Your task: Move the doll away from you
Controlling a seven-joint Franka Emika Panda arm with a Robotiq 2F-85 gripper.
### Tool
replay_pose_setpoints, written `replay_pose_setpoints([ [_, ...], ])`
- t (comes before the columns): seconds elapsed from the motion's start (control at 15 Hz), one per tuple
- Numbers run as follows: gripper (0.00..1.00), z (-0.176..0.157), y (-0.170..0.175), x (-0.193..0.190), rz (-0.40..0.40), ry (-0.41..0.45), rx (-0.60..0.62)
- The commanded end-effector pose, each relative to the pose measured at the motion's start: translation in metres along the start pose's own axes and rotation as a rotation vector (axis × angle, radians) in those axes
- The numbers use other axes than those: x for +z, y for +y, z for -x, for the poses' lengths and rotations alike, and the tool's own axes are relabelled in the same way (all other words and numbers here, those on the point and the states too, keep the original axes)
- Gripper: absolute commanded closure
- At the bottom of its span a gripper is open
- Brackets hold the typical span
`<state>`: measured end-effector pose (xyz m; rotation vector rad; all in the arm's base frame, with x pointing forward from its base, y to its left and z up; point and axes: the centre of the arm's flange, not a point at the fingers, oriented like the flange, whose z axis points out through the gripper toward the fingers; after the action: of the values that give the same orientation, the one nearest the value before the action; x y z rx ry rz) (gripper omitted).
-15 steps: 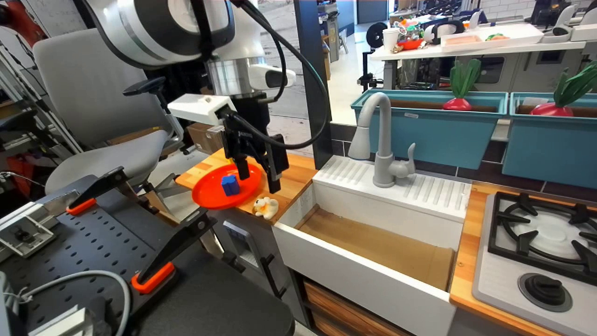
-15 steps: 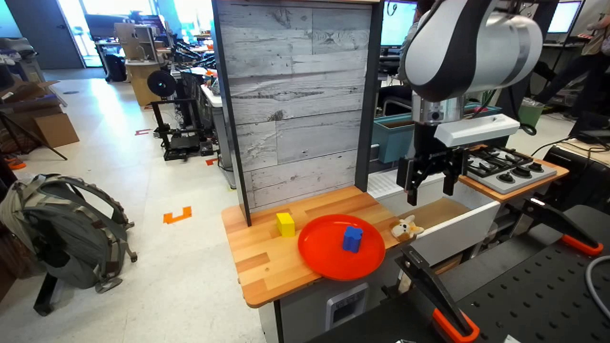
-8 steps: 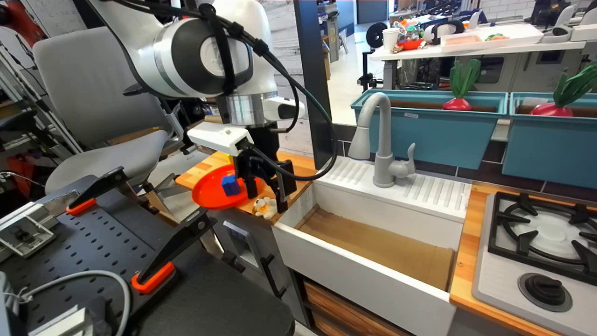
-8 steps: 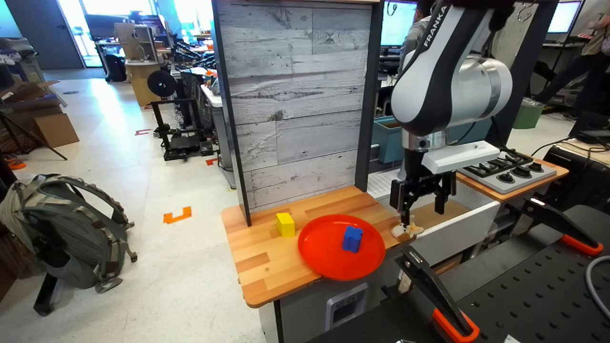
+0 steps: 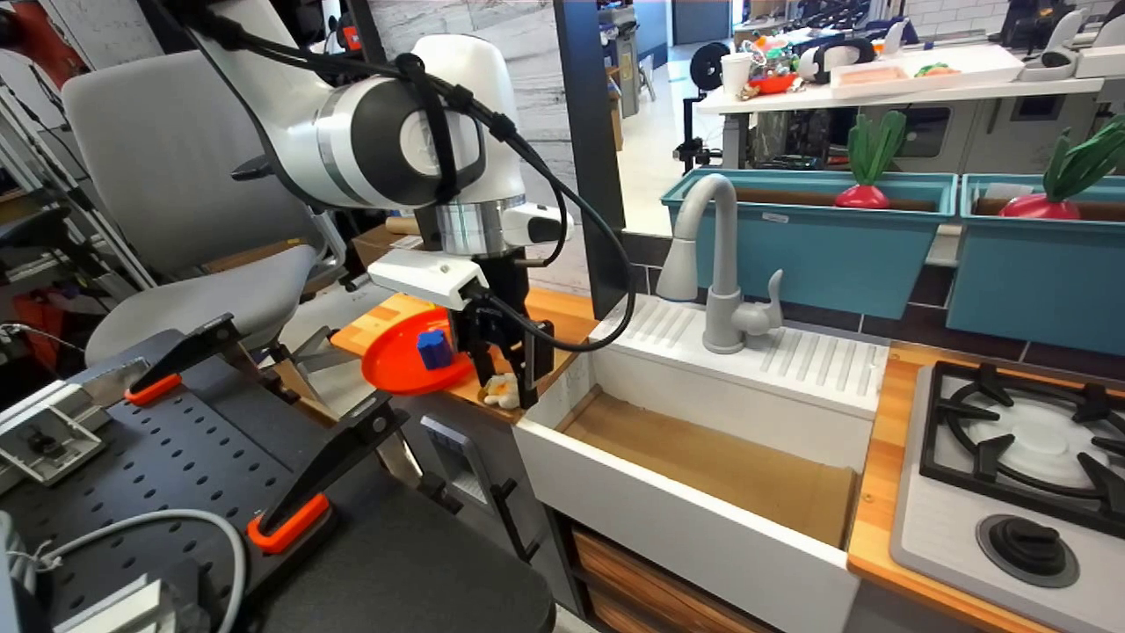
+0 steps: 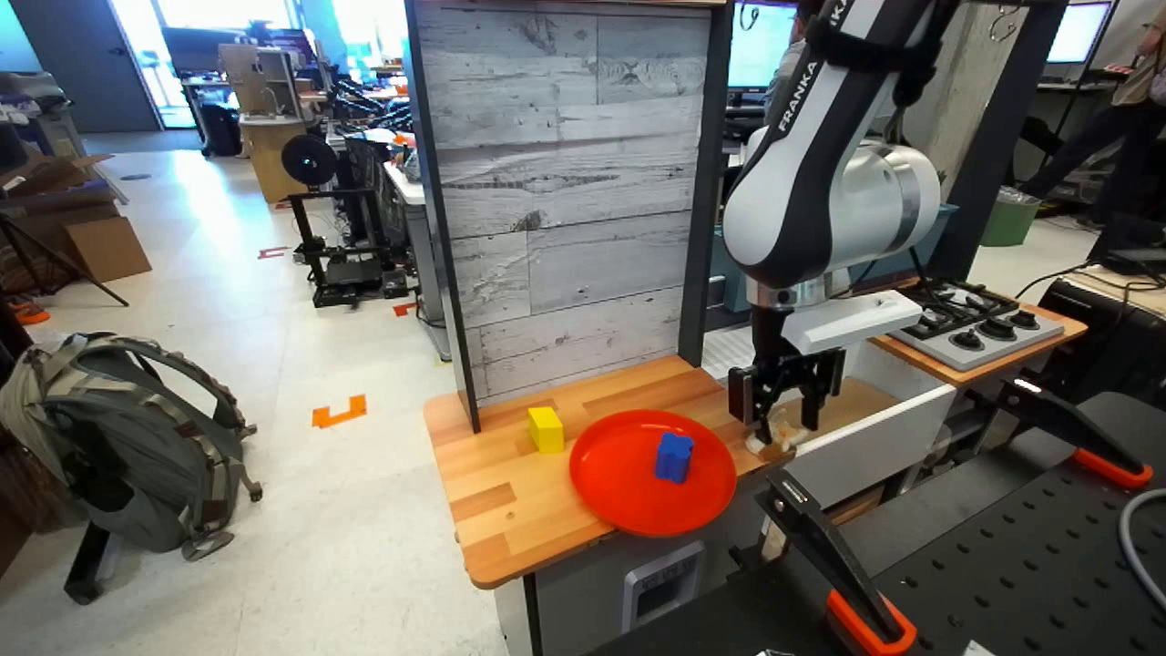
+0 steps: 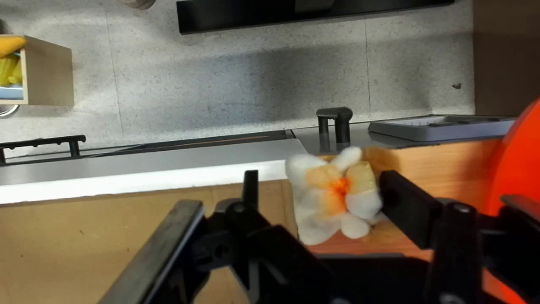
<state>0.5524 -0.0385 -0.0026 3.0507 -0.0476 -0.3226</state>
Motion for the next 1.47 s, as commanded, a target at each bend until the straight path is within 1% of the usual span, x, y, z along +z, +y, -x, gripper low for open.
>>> replay_pose_setpoints([
  [0.0,0.58,-0.014,-0.003,0.006,0.002,0.029,-0.009],
  [0.2,0.81,-0.021,0.0,0.005,0.006,0.04,-0.003],
  [0.33,0.95,-0.025,0.003,0.002,0.005,0.047,0.004],
  [0.4,0.99,-0.026,0.005,0.001,0.005,0.05,0.009],
  [0.47,1.0,-0.027,0.007,-0.001,0.003,0.053,0.012],
  [0.67,1.0,-0.031,0.007,-0.005,-0.003,0.063,0.014],
  [1.0,1.0,-0.03,0.001,-0.019,-0.012,0.089,0.001],
  [1.13,1.0,-0.029,-0.006,-0.029,-0.023,0.113,-0.013],
  [1.4,1.0,-0.034,-0.031,-0.061,-0.057,0.207,-0.041],
])
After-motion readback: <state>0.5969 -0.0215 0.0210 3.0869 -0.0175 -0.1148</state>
